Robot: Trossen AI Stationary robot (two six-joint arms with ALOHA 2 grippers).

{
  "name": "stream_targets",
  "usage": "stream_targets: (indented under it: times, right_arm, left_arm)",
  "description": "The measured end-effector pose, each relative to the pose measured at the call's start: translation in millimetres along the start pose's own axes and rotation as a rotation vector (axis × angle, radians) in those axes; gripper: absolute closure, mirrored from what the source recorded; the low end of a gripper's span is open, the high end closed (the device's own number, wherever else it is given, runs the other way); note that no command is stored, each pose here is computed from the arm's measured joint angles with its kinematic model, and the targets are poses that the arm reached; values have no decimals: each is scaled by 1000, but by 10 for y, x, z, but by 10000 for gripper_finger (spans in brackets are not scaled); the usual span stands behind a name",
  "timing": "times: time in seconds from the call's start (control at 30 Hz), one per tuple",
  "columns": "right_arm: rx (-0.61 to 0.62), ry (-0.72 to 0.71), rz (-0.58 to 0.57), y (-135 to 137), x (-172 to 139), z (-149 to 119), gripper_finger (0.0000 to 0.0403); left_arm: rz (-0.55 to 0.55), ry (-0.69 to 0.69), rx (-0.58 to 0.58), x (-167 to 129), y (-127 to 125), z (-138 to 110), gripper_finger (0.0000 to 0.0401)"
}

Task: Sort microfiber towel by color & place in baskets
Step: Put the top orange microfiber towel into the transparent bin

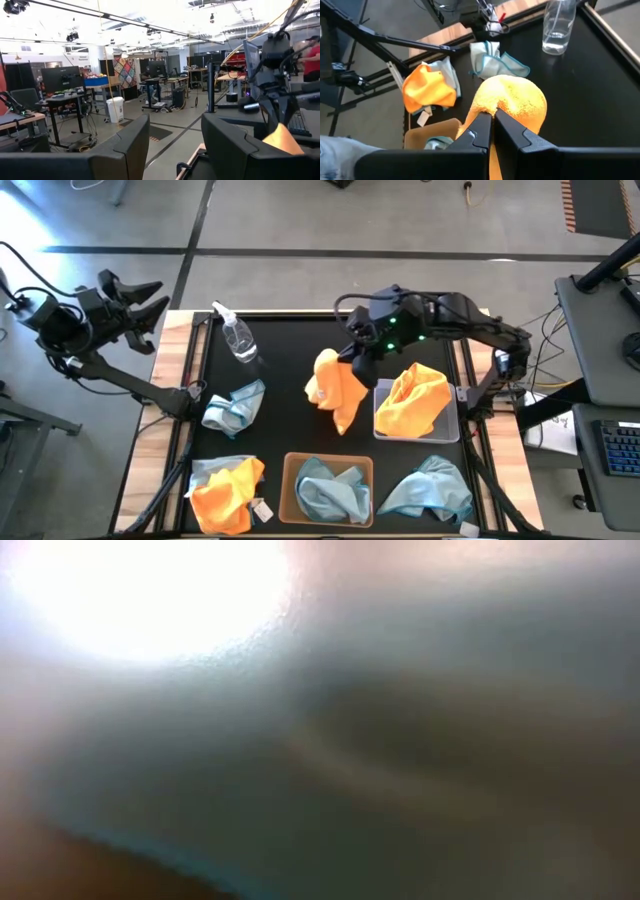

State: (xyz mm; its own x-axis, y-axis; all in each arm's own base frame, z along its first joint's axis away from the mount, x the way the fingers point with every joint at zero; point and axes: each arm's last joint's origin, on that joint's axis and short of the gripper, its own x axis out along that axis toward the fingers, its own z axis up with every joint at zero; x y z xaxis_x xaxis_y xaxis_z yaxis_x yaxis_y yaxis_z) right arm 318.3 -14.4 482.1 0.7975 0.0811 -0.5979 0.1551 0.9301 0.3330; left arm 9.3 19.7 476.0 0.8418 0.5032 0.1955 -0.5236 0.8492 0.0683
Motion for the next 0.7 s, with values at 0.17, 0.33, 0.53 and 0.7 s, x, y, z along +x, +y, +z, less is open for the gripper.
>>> stream_targets:
  times: [0.17,0.33,0.53,0.7]
  right_arm:
    - [-55,-29,9,23,-249,-31,394]
    - [-112,-33,-16,20,-442,-92,394]
    - [-160,-20,-20,8,-568,-177,394]
    - [-178,-9,-24,-7,-685,-263,394]
  left_arm:
    - [0,-2,-36,20,-21,9,236]
    - [10,-37,-102,42,-31,60,236]
    - [21,-76,-148,89,-68,123,236]
    - [-4,-85,-148,174,-169,146,236]
